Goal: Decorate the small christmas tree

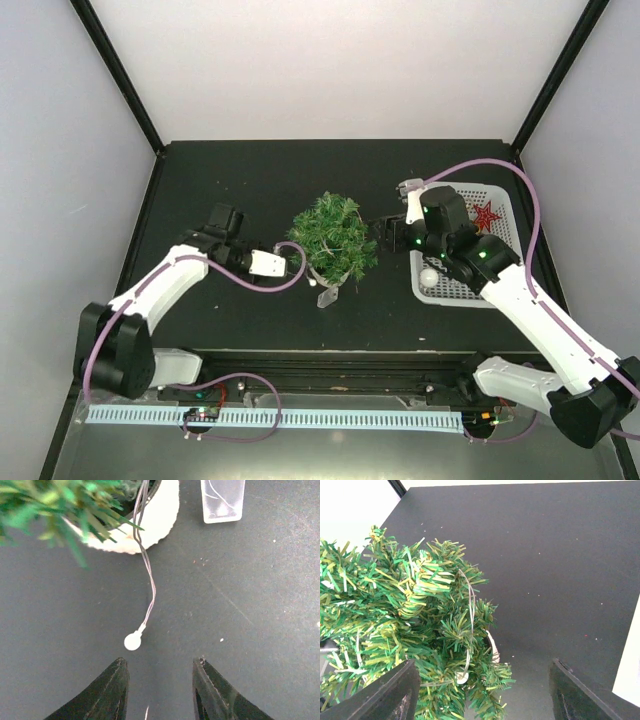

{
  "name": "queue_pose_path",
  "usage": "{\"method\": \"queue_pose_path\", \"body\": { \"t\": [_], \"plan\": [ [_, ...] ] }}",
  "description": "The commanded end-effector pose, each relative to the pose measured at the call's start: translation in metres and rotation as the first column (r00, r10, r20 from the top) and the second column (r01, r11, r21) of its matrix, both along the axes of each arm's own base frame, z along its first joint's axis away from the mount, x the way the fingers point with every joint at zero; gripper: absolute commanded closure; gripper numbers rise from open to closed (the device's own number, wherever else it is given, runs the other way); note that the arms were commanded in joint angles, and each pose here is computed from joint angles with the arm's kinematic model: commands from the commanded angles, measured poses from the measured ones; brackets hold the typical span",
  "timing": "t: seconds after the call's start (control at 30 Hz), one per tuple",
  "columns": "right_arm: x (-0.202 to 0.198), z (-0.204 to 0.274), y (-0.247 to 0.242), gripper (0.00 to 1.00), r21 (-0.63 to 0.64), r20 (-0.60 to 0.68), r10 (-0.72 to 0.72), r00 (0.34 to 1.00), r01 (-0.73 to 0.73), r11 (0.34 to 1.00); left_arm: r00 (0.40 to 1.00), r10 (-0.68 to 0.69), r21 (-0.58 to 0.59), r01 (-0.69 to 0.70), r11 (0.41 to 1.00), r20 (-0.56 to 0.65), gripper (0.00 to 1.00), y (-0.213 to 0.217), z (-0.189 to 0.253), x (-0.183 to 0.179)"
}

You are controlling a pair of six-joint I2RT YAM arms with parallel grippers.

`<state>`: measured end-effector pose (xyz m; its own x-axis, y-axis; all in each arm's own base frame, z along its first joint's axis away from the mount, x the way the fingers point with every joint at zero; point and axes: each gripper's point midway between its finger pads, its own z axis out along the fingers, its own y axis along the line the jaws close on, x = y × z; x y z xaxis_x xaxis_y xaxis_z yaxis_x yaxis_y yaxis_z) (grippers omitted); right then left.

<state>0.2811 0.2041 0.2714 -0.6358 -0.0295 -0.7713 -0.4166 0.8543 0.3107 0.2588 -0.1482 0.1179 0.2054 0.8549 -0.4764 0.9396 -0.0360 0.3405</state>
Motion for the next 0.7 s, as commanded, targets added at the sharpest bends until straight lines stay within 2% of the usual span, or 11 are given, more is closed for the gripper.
{"method": "queue_pose_path", "body": {
  "t": [0.0, 0.2, 0.4, 0.47, 0.67],
  "plan": [
    [-0.012, 0.002, -0.003, 0.29, 0.025, -0.019, 0.007, 1.0, -0.006, 1.0, 0.995, -0.08, -0.097, 0.074, 0.993, -0.056, 0.63, -0.019, -0.013, 0.008],
    [-0.016, 0.009, -0.008, 0.29, 0.025, -0.012, -0.007, 1.0, 0.007, 1.0, 0.98, -0.073, -0.09, 0.057, 0.994, -0.185, 0.59, -0.018, -0.036, 0.028],
    [-0.017, 0.008, -0.006, 0.28, 0.033, -0.02, 0.0, 1.0, 0.001, 0.999, 0.985, -0.042, -0.073, 0.03, 0.997, -0.165, 0.57, -0.017, -0.048, 0.049],
    [-0.016, 0.007, -0.006, 0.28, 0.033, -0.023, -0.001, 1.0, 0.001, 0.999, 0.985, -0.035, -0.061, 0.025, 0.998, -0.168, 0.53, -0.015, -0.051, 0.054],
    [-0.016, 0.01, -0.005, 0.28, 0.037, -0.024, 0.0, 1.0, 0.001, 0.999, 0.97, -0.025, 0.038, 0.035, 0.999, -0.243, 0.47, -0.002, -0.072, 0.056]
  ]
}}
